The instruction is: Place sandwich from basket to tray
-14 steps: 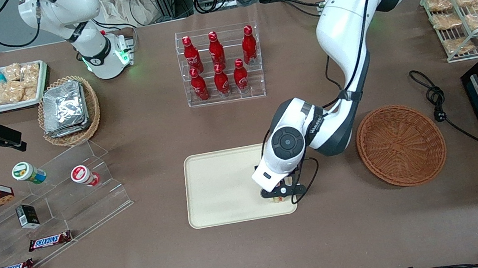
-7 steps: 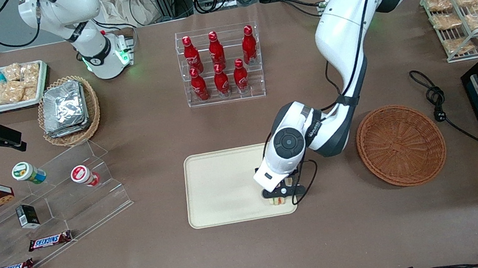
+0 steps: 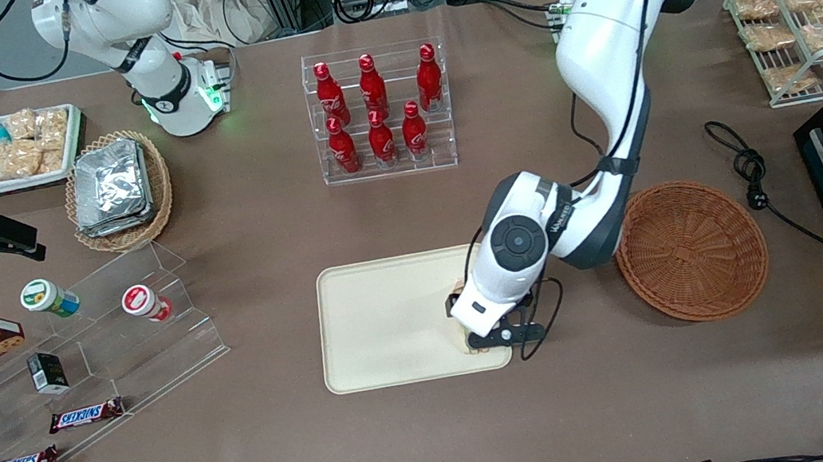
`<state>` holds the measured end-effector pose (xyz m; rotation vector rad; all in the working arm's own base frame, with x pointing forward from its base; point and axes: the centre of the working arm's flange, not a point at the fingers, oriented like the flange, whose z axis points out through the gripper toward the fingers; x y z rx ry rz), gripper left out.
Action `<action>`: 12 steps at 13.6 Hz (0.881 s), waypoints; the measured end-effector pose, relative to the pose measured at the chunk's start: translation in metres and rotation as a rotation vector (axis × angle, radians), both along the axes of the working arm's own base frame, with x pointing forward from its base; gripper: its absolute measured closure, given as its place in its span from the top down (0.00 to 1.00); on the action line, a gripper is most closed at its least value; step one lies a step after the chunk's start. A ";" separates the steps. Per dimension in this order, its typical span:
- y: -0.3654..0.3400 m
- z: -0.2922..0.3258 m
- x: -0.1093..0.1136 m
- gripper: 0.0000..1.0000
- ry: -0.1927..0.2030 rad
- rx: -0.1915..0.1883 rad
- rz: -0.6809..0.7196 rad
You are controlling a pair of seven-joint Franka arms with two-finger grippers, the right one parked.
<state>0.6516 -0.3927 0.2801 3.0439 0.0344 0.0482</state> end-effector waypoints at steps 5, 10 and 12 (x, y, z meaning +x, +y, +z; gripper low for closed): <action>0.068 0.079 -0.017 1.00 -0.011 0.028 0.060; 0.133 0.154 -0.084 1.00 0.076 0.123 0.098; 0.159 0.183 -0.086 1.00 0.075 0.130 0.135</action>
